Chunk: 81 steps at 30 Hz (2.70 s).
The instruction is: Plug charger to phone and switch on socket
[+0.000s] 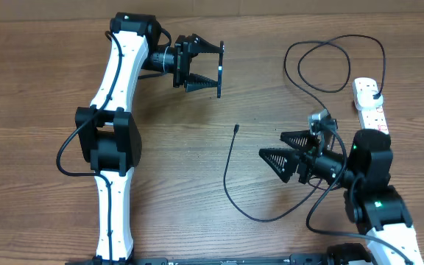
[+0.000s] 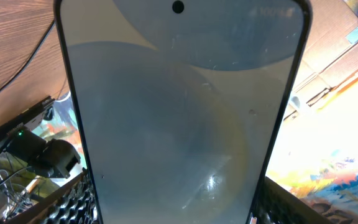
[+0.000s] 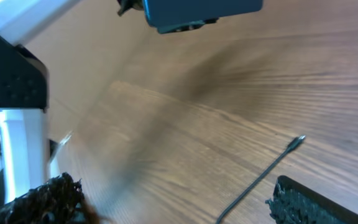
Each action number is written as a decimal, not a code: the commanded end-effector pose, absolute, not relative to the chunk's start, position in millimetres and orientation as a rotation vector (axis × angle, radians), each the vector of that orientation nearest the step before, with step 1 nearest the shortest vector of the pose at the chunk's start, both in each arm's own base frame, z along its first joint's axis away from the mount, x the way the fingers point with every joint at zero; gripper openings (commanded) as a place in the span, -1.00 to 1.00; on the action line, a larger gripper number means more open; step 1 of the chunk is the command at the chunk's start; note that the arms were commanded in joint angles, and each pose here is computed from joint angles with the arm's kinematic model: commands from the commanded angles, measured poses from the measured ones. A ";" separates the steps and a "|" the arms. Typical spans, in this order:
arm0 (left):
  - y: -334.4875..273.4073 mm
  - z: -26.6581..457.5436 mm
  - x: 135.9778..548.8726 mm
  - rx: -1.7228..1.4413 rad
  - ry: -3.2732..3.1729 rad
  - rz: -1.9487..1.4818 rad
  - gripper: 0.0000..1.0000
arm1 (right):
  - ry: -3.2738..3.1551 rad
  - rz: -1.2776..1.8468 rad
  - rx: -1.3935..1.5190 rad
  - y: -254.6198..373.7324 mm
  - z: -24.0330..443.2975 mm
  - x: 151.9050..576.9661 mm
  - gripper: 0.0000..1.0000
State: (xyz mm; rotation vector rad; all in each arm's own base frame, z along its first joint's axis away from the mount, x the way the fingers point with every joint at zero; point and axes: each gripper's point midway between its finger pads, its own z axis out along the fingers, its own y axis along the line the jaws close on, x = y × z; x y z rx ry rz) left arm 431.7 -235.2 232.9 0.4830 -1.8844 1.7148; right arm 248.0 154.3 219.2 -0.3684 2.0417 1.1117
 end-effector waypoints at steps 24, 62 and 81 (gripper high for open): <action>-233.8 250.5 434.5 0.466 -1.842 1.779 0.42 | 2.538 0.610 0.021 151.4 281.8 300.6 0.82; -233.8 250.6 434.5 0.469 -1.840 1.777 0.43 | 2.414 0.413 0.098 235.0 315.3 344.0 0.79; -233.8 250.5 434.5 0.473 -1.837 1.774 0.42 | 2.434 0.341 0.109 236.6 297.0 355.7 0.74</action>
